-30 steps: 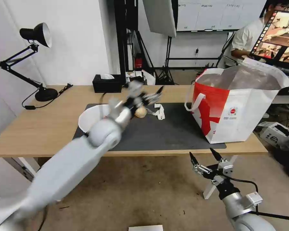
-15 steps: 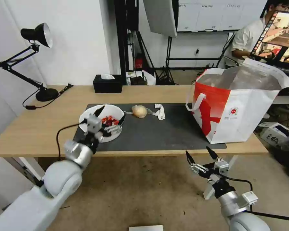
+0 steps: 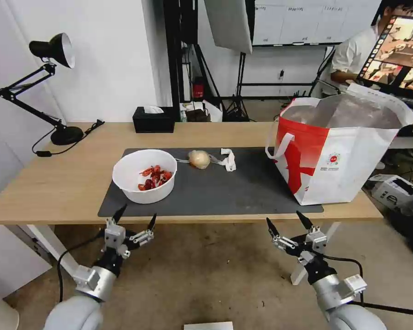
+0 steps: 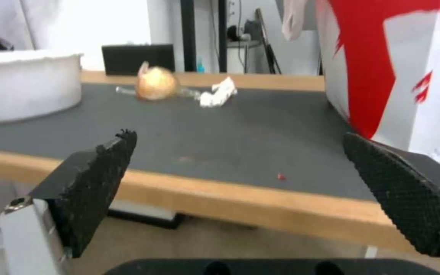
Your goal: Pick up the trash from the table and place it into the takeout bag.
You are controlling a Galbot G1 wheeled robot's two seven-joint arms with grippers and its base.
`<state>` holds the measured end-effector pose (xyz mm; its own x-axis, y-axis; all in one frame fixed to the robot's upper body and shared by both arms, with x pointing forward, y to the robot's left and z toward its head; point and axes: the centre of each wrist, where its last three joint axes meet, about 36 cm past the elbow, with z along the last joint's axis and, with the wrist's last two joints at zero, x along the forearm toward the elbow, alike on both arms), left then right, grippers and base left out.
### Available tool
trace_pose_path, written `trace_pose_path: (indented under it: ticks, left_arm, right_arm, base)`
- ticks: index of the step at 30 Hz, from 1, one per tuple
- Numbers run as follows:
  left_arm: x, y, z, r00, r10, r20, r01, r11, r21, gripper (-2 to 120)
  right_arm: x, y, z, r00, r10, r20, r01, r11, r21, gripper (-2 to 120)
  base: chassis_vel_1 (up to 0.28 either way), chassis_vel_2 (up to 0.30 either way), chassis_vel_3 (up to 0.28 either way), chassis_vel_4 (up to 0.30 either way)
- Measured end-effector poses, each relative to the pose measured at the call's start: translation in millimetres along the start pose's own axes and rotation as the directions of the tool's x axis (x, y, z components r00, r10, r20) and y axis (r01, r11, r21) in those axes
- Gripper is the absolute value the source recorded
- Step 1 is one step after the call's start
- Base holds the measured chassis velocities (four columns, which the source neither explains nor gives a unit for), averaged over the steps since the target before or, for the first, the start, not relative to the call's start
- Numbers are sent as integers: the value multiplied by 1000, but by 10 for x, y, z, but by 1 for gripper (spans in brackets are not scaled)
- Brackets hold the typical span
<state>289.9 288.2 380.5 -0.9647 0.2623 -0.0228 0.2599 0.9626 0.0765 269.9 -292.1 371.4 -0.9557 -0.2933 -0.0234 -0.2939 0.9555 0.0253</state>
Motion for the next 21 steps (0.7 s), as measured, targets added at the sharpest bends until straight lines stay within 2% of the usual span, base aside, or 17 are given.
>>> trace_pose_path:
  ticks: [11, 21]
  left_arm:
    - [61, -116, 160, 999, 8, -38, -8, 1000, 8, 100]
    - [26, -60, 224, 999, 9, -48, -9, 1000, -2, 100]
  right_arm:
    - [103, 11, 84, 999, -14, -44, 15, 1000, 28, 100]
    - [102, 14, 85, 998, -12, -55, 14, 999, 32, 100]
  base:
    - [0, 0, 0, 0]
    - [0, 0, 0, 0]
